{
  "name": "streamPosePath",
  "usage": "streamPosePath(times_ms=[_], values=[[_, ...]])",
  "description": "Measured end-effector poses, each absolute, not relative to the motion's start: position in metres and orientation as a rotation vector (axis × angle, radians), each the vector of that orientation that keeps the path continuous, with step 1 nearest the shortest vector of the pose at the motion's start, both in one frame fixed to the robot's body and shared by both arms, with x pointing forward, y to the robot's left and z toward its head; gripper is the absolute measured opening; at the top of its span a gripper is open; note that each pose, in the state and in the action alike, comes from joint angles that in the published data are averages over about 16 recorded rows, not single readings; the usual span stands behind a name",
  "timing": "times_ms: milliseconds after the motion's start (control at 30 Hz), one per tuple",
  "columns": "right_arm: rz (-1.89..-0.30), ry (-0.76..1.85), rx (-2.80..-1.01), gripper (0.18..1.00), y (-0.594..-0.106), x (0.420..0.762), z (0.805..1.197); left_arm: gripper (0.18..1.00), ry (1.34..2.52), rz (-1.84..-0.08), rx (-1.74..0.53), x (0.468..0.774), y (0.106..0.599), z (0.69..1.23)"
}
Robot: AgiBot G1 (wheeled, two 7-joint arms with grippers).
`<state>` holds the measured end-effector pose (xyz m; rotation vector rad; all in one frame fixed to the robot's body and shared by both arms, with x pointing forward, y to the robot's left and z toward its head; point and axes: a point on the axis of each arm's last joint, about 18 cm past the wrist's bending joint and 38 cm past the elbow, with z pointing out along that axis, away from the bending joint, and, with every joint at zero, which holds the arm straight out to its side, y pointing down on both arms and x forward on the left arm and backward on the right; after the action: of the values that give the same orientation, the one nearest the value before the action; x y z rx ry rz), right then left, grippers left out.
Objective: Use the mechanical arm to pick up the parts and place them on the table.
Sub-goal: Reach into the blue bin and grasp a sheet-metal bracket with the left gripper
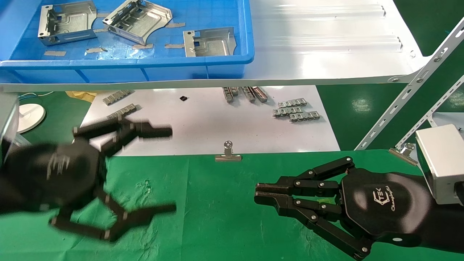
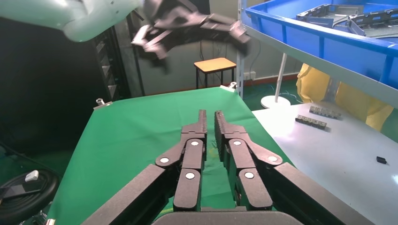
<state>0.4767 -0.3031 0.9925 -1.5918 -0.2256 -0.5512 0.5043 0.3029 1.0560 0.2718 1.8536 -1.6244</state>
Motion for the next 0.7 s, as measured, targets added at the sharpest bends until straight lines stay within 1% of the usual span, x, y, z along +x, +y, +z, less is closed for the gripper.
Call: streamPosePath(times_ms=[100,200,433,567,700], values=[[-0.551,-0.226,-1.592,0.249,-0.303,0.477,0.992,1.001,1.799,-1.577,0.239,0.523,0.306,1.088],[-0.551,-0.226,-1.592,0.229,-0.303,0.477,0.992,1.001,1.734,-1.54,0.187,0.543,0.309,1.125],[-0.551,-0.226,-1.592,0.199,-0.303,0.477,0.992,1.001,1.577,-1.458,-0.031,0.599,0.318,1.202],[-0.551,-0.226,-1.592,0.193,-0.303,0.477,0.992,1.001,1.506,-1.397,-0.181,0.627,0.325,1.228],[-0.551,-0.226,-1.592,0.192,-0.303,0.477,0.992,1.001,1.464,-1.323,-0.322,0.652,0.333,1.237]])
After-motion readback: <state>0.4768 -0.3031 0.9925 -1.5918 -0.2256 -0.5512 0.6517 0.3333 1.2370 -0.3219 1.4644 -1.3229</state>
